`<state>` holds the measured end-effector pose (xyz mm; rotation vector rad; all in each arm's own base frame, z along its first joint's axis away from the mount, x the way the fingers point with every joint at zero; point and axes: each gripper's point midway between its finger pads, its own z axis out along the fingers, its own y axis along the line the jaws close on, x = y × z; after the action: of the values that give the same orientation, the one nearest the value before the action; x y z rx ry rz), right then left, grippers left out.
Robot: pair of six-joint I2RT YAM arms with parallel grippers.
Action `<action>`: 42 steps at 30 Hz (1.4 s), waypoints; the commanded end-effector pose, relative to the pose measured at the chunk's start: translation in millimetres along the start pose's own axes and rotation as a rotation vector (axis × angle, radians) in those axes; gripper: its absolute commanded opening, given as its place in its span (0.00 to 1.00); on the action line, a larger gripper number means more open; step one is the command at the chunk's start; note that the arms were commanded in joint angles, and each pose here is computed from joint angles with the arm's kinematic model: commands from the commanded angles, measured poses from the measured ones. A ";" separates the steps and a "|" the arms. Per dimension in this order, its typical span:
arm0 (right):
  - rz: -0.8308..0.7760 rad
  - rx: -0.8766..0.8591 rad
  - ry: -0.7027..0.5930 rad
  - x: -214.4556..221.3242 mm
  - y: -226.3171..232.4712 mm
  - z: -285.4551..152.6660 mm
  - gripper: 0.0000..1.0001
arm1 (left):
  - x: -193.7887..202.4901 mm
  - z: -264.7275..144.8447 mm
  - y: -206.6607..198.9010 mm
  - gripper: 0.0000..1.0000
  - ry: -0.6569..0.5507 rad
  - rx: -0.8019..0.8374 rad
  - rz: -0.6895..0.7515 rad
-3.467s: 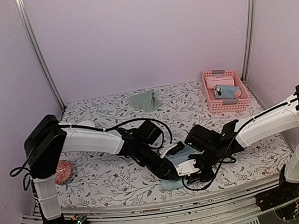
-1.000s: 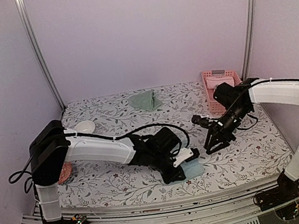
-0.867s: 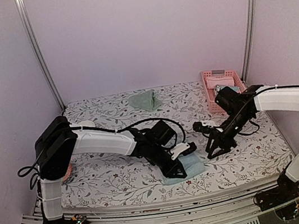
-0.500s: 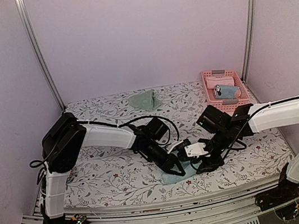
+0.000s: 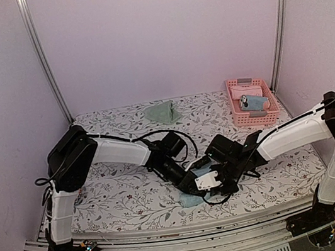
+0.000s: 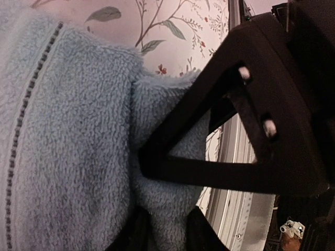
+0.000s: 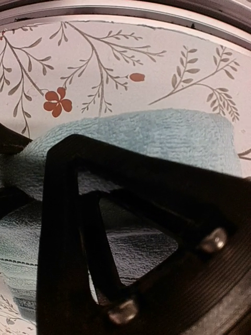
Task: Roll the towels
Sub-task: Roll the towel from the center of the board.
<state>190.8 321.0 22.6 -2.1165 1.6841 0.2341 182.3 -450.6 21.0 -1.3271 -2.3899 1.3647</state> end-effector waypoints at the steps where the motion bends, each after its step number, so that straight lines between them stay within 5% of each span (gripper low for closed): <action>1: 0.018 -0.211 0.015 7.8 42.7 3.6 0.09 | 46.6 -8.0 34.1 0.31 0.095 -0.207 -0.081; 13: 0.276 -0.720 0.004 -3.1 81.0 -4.2 0.05 | 51.8 -109.1 14.0 0.40 -0.312 -0.632 0.051; 20: 0.480 -0.919 0.067 12.9 69.4 18.6 0.04 | 67.1 -112.4 -36.1 0.39 -0.381 -0.800 0.377; 26: 0.530 -0.962 0.148 29.1 72.9 39.2 0.04 | 54.3 -80.7 -66.8 0.42 -0.282 -0.846 0.621; 32: 0.544 -0.950 0.175 31.4 69.9 42.8 0.05 | 42.5 -41.1 -50.2 0.47 -0.103 -0.960 0.779; 42: 0.556 -0.937 0.171 29.2 67.4 43.7 0.07 | 54.8 -4.0 -23.9 0.42 0.065 -0.923 0.792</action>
<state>144.6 337.3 19.9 -1.9816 2.4279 1.5818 141.8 -414.3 36.0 -2.6337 -2.7269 0.1634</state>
